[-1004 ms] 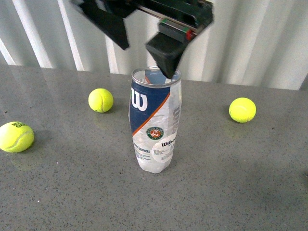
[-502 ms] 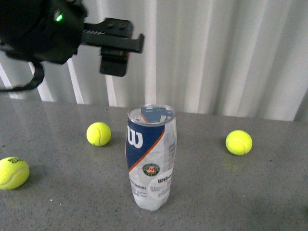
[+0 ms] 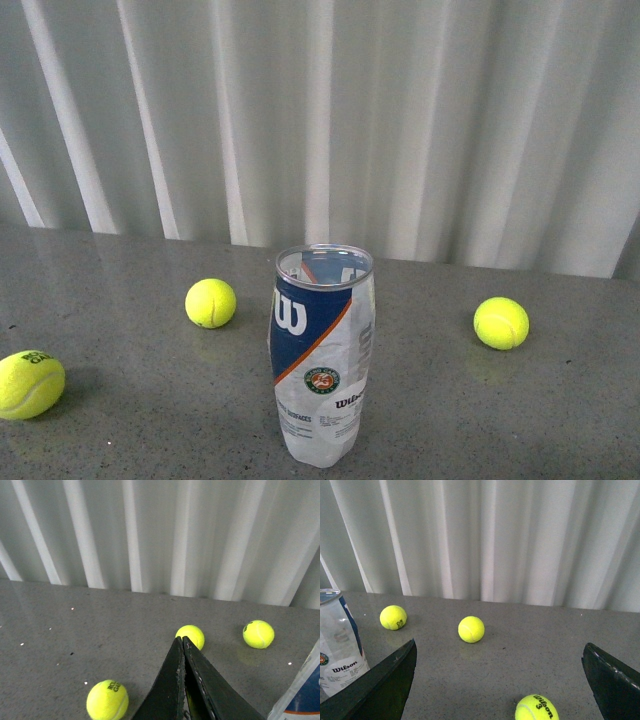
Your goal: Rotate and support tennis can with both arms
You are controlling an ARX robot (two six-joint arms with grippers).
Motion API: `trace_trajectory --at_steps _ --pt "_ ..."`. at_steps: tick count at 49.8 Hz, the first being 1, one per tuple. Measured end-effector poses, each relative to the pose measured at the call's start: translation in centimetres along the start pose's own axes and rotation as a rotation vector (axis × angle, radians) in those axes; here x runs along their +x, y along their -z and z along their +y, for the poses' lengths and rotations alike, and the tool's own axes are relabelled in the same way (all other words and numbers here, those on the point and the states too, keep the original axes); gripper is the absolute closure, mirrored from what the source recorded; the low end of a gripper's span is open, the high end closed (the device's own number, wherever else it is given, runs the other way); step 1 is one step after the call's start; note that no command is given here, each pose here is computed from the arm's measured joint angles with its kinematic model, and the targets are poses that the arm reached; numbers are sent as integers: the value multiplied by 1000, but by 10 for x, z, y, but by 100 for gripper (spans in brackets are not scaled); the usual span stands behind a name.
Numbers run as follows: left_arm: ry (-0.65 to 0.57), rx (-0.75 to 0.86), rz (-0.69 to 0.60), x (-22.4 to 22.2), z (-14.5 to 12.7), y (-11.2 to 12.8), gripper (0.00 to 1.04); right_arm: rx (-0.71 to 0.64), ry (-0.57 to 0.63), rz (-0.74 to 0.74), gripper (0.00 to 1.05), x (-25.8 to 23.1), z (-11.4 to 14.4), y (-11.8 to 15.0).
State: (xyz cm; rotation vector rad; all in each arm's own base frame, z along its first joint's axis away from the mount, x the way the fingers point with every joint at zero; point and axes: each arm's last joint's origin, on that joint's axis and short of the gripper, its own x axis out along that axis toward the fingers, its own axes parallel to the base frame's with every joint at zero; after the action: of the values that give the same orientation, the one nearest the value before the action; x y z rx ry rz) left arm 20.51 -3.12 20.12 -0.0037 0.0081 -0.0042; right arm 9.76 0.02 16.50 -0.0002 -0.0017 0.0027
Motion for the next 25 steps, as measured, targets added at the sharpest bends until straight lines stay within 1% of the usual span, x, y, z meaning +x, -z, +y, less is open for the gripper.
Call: trace_trajectory --at_steps 10,17,20,25 --pt "5 -1 -1 -30 14 15 101 0 0 0 7 0 0 0" --pt "-2 -1 1 -42 19 21 101 0 -1 0 7 0 0 0" --pt "14 -1 3 -47 26 23 101 0 0 0 7 0 0 0" --pt "-5 -1 0 -55 30 25 101 0 0 0 7 0 0 0"
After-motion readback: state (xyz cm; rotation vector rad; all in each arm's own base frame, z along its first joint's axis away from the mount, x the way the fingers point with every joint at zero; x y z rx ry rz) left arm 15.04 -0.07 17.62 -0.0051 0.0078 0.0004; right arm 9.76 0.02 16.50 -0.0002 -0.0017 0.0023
